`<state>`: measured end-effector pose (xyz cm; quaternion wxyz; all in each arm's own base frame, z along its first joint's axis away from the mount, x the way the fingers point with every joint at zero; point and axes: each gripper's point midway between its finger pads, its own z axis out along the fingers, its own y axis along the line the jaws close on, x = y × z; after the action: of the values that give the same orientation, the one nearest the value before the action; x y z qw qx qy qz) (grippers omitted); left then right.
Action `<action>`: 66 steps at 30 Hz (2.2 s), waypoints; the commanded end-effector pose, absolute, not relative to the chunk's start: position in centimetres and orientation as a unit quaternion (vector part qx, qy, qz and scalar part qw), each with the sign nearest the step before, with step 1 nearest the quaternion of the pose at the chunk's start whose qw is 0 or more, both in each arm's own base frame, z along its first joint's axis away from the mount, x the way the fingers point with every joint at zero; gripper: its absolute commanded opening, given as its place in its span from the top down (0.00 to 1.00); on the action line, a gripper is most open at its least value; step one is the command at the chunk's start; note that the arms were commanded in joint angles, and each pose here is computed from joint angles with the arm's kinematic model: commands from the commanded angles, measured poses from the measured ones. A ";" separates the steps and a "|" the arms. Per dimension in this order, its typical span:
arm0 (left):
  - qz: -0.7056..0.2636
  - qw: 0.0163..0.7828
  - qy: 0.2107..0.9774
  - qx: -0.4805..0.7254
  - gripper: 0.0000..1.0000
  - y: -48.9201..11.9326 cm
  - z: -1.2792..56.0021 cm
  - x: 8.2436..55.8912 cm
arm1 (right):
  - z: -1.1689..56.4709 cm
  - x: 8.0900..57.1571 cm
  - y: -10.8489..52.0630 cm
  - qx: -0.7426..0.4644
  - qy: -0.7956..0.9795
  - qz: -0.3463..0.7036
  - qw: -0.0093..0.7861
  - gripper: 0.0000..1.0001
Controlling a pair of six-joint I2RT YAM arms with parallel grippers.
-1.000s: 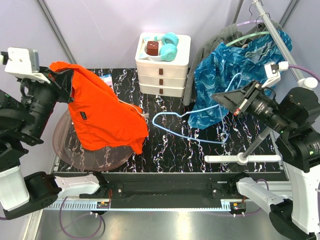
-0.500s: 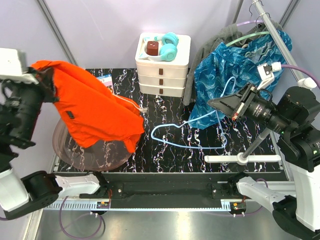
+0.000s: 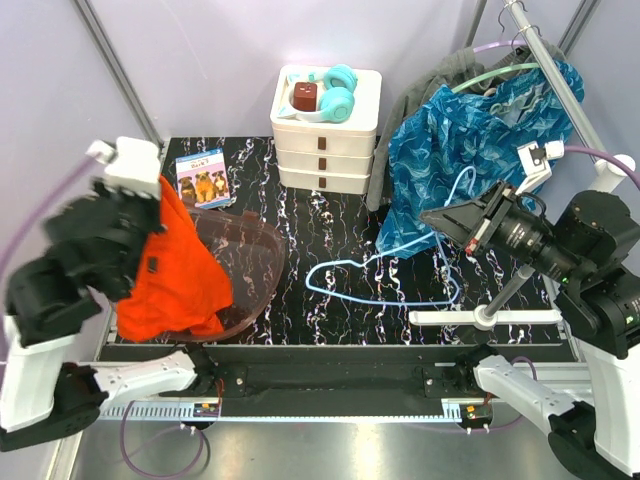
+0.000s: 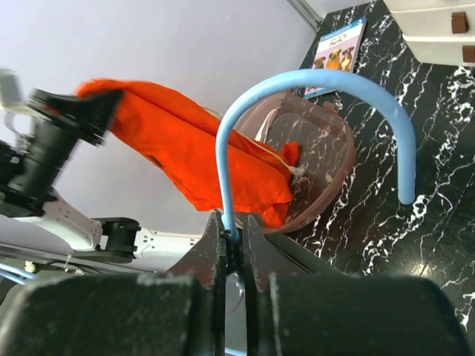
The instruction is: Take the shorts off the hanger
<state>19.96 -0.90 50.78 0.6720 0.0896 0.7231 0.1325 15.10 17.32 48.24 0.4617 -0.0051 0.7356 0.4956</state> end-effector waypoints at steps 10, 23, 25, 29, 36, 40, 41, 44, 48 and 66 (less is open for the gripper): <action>-0.086 0.526 0.843 -0.071 1.00 -6.9 31.7 28.1 | 48.4 16.1 16.8 -0.012 0.735 0.467 0.491 1.00; -0.062 0.408 0.798 -0.439 0.97 -0.6 19.7 22.1 | 48.0 17.1 17.2 -0.027 0.739 0.458 0.494 1.00; -0.046 0.393 0.794 -0.461 0.96 0.1 18.4 21.0 | 47.7 17.2 17.5 -0.032 0.743 0.457 0.488 1.00; -0.039 0.397 0.790 -0.466 0.69 0.7 19.2 20.7 | 47.0 17.2 17.8 -0.042 0.753 0.456 0.473 1.00; -0.093 0.428 0.799 -0.412 0.23 -0.8 23.4 20.8 | 45.3 17.8 17.7 -0.058 0.776 0.425 0.462 1.00; -0.154 0.474 0.809 -0.310 0.27 -3.1 28.4 21.8 | 44.3 18.4 17.5 -0.084 0.794 0.393 0.456 1.00; -0.187 0.487 0.804 -0.285 0.28 -4.2 29.9 21.8 | 44.3 18.6 17.5 -0.090 0.796 0.387 0.458 1.00; -0.320 0.585 0.726 -0.168 0.32 -8.4 38.4 23.0 | 43.8 19.0 16.9 -0.102 0.804 0.359 0.463 1.00; -0.478 0.588 0.651 -0.026 0.38 -14.4 45.3 22.1 | 43.4 19.7 16.1 -0.112 0.809 0.324 0.477 1.00; -0.557 0.462 0.582 0.371 0.33 -32.9 49.5 10.2 | 45.2 19.8 9.9 -0.043 0.794 0.204 0.571 1.00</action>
<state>12.25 -31.99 48.65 0.4505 0.3011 0.6144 -0.5735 20.25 12.05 43.14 0.5223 -0.0612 0.8167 0.2377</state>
